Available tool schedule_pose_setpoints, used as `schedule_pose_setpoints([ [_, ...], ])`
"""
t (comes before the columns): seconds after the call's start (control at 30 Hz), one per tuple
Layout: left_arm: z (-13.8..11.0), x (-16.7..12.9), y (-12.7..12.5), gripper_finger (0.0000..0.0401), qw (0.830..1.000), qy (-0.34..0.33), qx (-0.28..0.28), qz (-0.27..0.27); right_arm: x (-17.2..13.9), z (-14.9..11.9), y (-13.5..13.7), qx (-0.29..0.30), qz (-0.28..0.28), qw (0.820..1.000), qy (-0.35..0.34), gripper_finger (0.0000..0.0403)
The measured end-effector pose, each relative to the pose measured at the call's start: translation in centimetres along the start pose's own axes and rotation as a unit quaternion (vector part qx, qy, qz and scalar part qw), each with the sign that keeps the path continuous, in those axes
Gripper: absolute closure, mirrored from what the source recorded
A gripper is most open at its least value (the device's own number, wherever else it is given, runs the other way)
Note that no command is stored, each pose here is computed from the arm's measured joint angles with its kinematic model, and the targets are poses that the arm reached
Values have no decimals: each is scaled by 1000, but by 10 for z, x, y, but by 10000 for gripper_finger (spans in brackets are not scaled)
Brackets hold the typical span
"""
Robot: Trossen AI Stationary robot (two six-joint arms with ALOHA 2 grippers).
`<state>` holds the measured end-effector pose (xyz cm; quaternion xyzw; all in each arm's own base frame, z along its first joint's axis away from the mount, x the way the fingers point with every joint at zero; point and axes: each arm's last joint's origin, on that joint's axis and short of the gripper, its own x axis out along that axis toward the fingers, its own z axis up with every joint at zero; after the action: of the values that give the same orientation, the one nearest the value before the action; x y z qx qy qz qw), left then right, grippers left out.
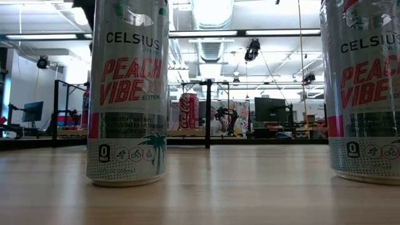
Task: Place canned beverage on shelf
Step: Adjust the red dark soda can on the shelf
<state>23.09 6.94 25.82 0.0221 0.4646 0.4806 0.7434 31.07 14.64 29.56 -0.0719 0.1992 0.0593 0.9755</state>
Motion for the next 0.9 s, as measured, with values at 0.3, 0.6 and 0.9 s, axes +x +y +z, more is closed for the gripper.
schedule_pose_setpoints([
  [0.3,-20,-85,2,401,979,-150,-30,-136,0,0,0,46,-1,999,0,184],
  [0.6,-51,-131,-8,401,950,-210,5,-230,0,0,0,91,-1,996,0,184],
  [0.9,-44,-110,7,401,969,-179,41,-163,0,0,-1,73,-9,997,-1,184],
])
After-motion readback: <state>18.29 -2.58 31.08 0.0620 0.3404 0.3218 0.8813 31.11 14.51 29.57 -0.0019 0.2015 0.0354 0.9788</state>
